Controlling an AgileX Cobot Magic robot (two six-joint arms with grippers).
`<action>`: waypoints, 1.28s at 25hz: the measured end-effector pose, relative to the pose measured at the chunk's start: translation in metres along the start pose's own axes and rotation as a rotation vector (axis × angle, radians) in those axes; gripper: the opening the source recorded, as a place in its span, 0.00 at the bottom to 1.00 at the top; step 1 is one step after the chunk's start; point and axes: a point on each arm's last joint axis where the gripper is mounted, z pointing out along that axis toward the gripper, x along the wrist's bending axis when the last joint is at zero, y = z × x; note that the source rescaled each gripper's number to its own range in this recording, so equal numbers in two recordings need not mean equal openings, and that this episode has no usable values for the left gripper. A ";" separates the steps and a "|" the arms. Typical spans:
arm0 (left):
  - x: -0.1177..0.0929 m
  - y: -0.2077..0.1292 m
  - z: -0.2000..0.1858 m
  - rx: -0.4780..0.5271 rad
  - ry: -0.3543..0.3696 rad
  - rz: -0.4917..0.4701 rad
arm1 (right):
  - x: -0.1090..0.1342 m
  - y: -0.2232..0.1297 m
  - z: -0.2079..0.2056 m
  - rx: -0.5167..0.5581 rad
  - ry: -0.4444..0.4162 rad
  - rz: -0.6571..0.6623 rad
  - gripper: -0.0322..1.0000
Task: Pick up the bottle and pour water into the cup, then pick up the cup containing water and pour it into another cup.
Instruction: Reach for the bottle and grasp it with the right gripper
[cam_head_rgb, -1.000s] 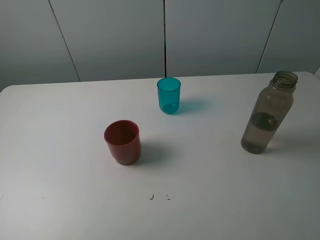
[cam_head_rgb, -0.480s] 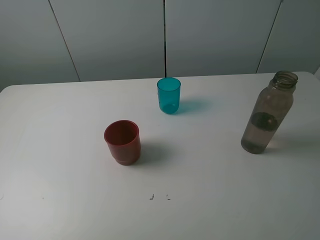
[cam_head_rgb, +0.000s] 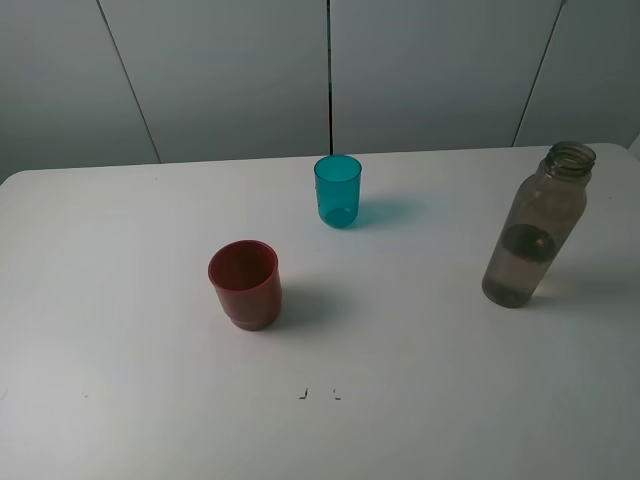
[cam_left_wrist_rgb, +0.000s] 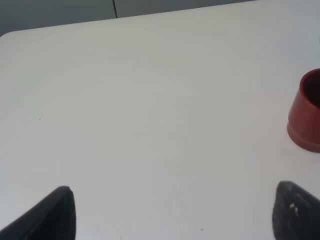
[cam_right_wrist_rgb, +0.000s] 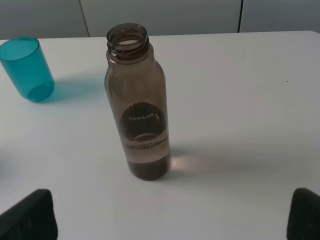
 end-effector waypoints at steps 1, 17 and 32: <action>0.000 0.000 0.000 0.000 0.000 0.000 | 0.000 0.000 0.000 0.000 0.000 0.000 1.00; 0.000 0.000 0.000 0.000 0.000 0.000 | 0.000 0.000 0.000 0.000 0.000 0.000 1.00; 0.000 0.000 0.000 0.000 0.000 0.000 | 0.008 0.053 0.031 0.113 -0.008 -0.018 1.00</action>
